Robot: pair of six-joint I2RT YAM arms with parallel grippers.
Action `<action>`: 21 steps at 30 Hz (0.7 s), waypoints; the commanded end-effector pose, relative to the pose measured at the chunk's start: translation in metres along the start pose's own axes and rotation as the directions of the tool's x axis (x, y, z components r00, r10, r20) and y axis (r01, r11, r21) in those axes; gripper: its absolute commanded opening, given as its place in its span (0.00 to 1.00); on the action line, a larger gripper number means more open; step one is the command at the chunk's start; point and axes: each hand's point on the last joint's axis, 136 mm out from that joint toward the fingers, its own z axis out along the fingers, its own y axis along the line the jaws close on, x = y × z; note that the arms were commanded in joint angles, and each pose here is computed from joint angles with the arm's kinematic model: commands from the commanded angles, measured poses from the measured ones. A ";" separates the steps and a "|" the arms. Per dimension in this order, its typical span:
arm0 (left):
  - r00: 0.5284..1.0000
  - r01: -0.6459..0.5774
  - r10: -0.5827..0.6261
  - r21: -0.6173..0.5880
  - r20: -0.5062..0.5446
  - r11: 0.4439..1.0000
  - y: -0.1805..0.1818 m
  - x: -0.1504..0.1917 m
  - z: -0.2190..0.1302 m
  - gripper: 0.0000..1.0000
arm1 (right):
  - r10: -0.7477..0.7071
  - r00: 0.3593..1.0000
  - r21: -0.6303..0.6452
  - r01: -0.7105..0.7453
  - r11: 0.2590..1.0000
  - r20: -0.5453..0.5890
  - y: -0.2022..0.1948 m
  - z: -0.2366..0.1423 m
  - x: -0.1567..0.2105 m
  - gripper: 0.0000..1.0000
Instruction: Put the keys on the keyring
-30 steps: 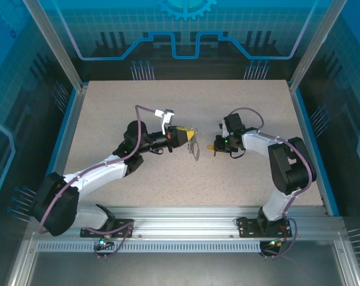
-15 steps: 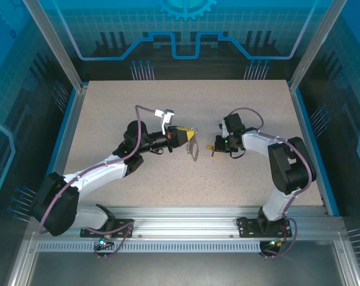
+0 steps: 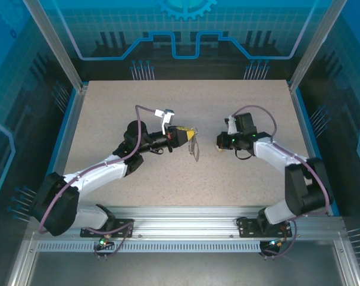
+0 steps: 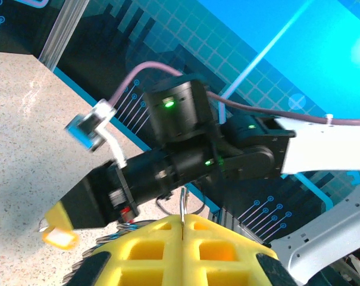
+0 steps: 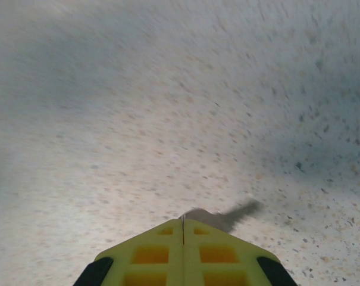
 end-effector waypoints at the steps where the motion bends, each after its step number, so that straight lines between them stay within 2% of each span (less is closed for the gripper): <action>1: 0.998 -0.050 0.049 0.032 0.034 0.998 -0.011 -0.008 -0.002 0.00 | -0.007 0.998 -0.107 0.013 0.994 0.057 0.018 -0.020 -0.009 0.00; 8: 0.998 -0.059 0.058 0.037 0.020 0.998 -0.012 -0.007 -0.001 0.00 | -0.029 0.985 -0.246 0.072 0.967 0.173 0.045 -0.060 -0.026 0.00; 15: 0.995 -0.093 0.094 0.041 -0.016 0.995 -0.013 -0.007 0.003 0.00 | -0.090 0.949 -0.378 0.206 0.903 0.302 0.085 -0.107 -0.035 0.00; 21: 0.990 -0.139 0.140 0.040 -0.025 0.989 -0.015 -0.009 0.004 0.00 | -0.139 0.910 -0.427 0.313 0.848 0.391 0.111 -0.142 -0.036 0.00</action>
